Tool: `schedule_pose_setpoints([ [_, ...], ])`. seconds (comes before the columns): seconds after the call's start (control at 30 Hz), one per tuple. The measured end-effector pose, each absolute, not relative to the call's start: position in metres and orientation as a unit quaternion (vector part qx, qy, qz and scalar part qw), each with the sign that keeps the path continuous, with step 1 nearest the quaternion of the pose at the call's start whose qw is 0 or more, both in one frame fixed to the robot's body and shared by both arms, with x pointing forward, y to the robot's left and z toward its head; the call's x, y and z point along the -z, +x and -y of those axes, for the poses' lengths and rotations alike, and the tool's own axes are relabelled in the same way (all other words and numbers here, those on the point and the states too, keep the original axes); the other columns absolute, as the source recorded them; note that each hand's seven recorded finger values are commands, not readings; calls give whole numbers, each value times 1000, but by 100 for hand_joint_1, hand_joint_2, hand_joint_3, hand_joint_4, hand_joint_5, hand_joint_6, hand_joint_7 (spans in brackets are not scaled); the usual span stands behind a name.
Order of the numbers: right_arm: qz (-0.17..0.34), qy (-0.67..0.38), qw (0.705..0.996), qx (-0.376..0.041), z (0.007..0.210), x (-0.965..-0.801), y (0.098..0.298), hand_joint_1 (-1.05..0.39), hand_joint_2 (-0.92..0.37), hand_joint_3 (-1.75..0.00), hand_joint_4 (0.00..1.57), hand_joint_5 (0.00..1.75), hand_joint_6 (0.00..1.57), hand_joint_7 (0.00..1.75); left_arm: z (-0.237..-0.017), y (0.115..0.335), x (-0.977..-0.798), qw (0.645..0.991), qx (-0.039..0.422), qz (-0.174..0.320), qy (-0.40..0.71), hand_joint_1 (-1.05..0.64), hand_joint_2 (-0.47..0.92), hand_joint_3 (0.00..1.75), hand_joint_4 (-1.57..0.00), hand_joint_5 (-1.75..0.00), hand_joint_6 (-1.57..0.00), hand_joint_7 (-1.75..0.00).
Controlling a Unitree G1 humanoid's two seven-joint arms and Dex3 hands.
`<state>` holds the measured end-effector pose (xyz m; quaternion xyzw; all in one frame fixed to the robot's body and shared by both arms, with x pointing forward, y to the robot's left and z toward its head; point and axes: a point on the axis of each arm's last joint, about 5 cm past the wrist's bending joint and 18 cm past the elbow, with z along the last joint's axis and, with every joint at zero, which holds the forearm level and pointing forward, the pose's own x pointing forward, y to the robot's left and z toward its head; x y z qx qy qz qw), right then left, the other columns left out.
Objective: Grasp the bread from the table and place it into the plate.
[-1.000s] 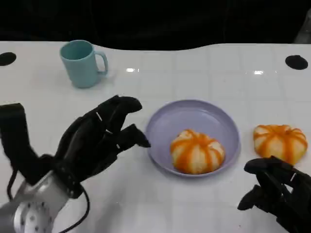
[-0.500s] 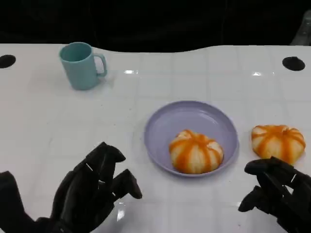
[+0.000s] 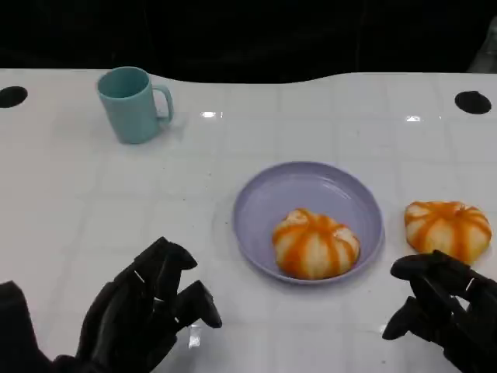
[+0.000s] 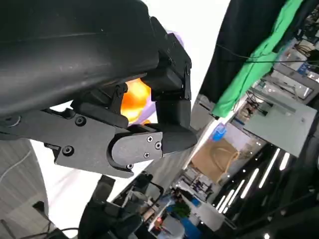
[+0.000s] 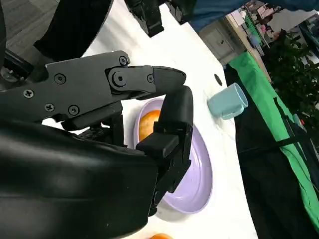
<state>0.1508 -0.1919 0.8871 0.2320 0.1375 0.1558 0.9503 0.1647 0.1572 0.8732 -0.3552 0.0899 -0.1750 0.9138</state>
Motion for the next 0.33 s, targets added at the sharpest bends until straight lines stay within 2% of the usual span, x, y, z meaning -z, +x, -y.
schedule_pose_setpoints([
  [0.33, -134, 227, 953, -150, 192, -887, 152, -45, -92, -30, 58, 149, 55, 111, -161, 168, -870, 915, 181, -92, -350, -52, 92, 45, -73, -175, -50, -175],
])
